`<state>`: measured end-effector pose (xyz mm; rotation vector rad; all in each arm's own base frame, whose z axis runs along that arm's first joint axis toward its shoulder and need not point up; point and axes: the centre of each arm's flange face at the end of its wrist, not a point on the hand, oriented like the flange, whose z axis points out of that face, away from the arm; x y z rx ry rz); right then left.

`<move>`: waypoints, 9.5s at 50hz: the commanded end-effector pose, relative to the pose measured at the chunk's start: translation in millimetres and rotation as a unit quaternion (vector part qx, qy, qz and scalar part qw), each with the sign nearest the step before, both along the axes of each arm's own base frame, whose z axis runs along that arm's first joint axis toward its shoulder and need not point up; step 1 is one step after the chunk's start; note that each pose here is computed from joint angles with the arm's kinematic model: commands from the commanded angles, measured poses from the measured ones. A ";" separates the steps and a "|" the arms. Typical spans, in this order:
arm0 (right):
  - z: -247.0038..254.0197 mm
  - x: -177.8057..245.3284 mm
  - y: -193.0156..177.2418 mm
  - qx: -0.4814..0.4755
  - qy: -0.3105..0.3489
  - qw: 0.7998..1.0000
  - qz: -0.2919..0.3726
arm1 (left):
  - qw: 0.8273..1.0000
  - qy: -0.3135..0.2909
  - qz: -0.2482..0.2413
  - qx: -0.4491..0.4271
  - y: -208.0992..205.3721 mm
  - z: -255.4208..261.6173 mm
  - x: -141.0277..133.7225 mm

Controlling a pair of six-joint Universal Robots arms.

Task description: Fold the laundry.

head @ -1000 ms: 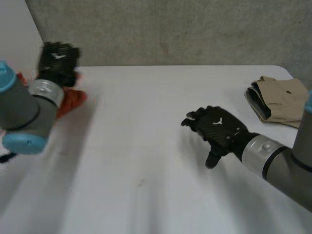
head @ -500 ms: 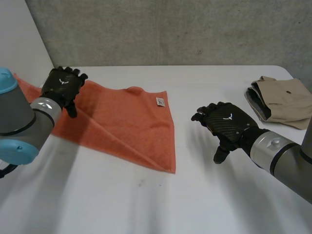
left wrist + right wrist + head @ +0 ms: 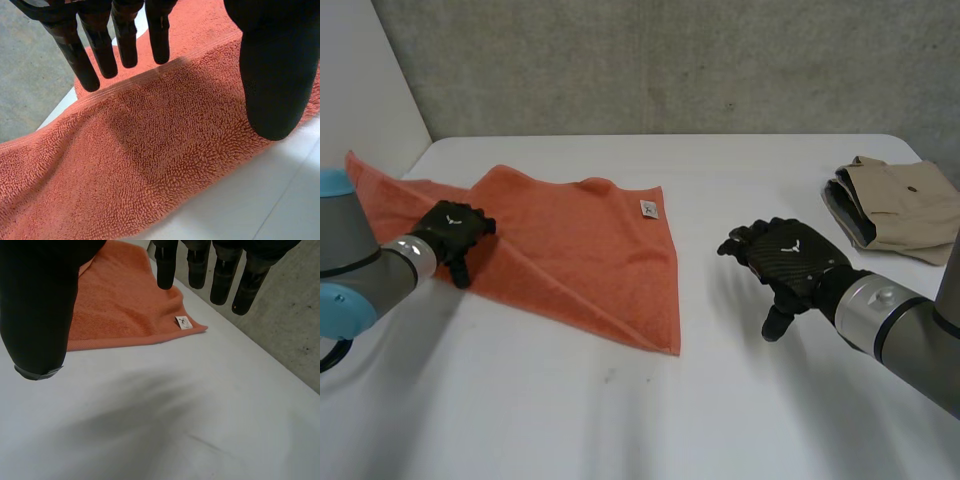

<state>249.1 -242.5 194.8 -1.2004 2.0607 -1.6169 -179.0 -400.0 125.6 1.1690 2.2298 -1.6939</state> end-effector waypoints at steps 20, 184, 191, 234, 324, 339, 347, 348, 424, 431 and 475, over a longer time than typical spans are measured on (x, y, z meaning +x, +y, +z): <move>-6.0 0.2 0.1 0.007 0.003 1.000 0.000 | 1.000 0.006 -0.005 -0.008 -13.0 -11.1 -9.0; -60.2 89.3 6.8 0.353 -0.267 0.893 -0.080 | 0.939 0.210 -0.078 -0.259 189.8 260.8 -100.5; 2.7 64.6 -20.8 0.178 -0.258 0.947 -0.068 | 0.941 0.207 -0.053 -0.264 181.8 261.3 -92.7; 172.1 78.9 -132.3 -0.505 0.082 0.849 -0.134 | 0.858 0.232 0.020 -0.457 33.1 247.9 -118.9; -73.0 -37.6 -73.1 0.143 -0.086 0.979 -0.121 | 0.937 0.171 0.034 -0.303 143.6 187.4 -50.7; -82.1 -11.2 -71.5 0.145 -0.087 0.982 -0.087 | 0.932 0.179 0.034 -0.312 142.2 198.0 -51.6; -84.6 -3.5 -74.6 0.141 -0.087 0.983 -0.078 | 0.932 0.180 0.035 -0.313 141.3 198.5 -51.2; -82.4 -4.6 -75.7 0.138 -0.088 0.983 -0.080 | 0.932 0.180 0.035 -0.313 141.3 198.5 -51.2; 96.6 49.4 -140.7 -0.396 0.086 0.912 -0.064 | 0.906 0.100 0.113 -0.396 0.6 144.7 -67.0; -10.4 49.4 -135.7 -0.278 0.147 0.949 -0.023 | 0.955 0.041 0.099 -0.278 13.3 42.1 -64.9; -6.6 -1.5 -49.2 -0.029 0.096 0.994 -0.041 | 0.990 -0.076 0.058 -0.101 110.9 69.7 -10.4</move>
